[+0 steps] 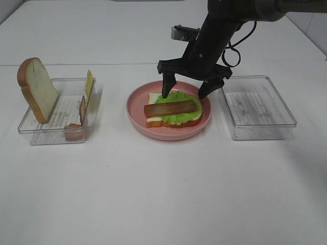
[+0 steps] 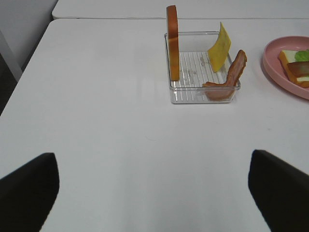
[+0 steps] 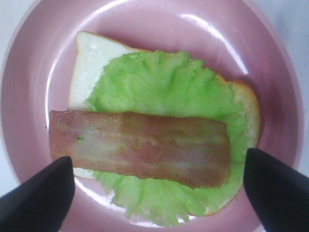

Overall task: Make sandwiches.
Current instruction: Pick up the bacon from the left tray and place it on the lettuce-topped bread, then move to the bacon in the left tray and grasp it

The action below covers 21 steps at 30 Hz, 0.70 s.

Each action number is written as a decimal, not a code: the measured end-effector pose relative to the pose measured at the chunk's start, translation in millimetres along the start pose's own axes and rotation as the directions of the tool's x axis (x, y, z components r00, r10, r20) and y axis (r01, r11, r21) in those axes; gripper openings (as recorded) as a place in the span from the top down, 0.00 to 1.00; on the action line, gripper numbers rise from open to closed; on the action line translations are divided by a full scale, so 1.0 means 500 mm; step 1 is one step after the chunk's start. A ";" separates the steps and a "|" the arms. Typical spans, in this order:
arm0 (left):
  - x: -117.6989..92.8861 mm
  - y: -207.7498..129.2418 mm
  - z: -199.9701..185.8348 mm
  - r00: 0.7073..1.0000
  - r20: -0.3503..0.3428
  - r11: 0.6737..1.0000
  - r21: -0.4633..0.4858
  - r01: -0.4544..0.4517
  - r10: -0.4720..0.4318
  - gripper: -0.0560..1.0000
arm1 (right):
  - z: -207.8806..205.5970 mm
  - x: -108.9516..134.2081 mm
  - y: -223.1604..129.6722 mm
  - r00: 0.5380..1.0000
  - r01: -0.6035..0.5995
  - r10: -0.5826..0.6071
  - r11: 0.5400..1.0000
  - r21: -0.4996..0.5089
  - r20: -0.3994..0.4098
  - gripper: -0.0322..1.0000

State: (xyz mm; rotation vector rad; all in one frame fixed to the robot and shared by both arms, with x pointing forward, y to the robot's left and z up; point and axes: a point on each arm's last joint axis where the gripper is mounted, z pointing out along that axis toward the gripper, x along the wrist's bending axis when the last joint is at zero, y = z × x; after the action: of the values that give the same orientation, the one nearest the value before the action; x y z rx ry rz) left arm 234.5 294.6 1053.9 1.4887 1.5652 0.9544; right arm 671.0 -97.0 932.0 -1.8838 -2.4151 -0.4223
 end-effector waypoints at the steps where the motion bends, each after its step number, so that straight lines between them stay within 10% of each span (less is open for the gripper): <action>1: 0.000 0.000 0.000 1.000 0.000 1.000 0.000 0.000 0.000 0.01 | 0.000 0.000 0.000 1.000 0.000 0.000 1.000 0.000 0.000 0.08; 14: 0.000 0.000 0.000 1.000 0.000 1.000 0.000 0.000 0.000 0.01 | -0.114 -0.017 -0.014 0.989 0.058 -0.060 0.998 0.014 0.133 0.03; 21: 0.000 0.000 0.000 1.000 0.000 1.000 0.000 0.000 0.000 0.01 | -0.171 -0.213 -0.017 0.969 -0.151 0.141 0.988 0.037 0.201 0.03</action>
State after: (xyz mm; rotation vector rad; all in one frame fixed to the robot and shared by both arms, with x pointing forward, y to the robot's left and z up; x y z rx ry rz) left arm 234.5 294.6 1053.9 1.4887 1.5652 0.9544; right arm 679.3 -220.5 990.6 -2.1567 -2.3524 -0.1693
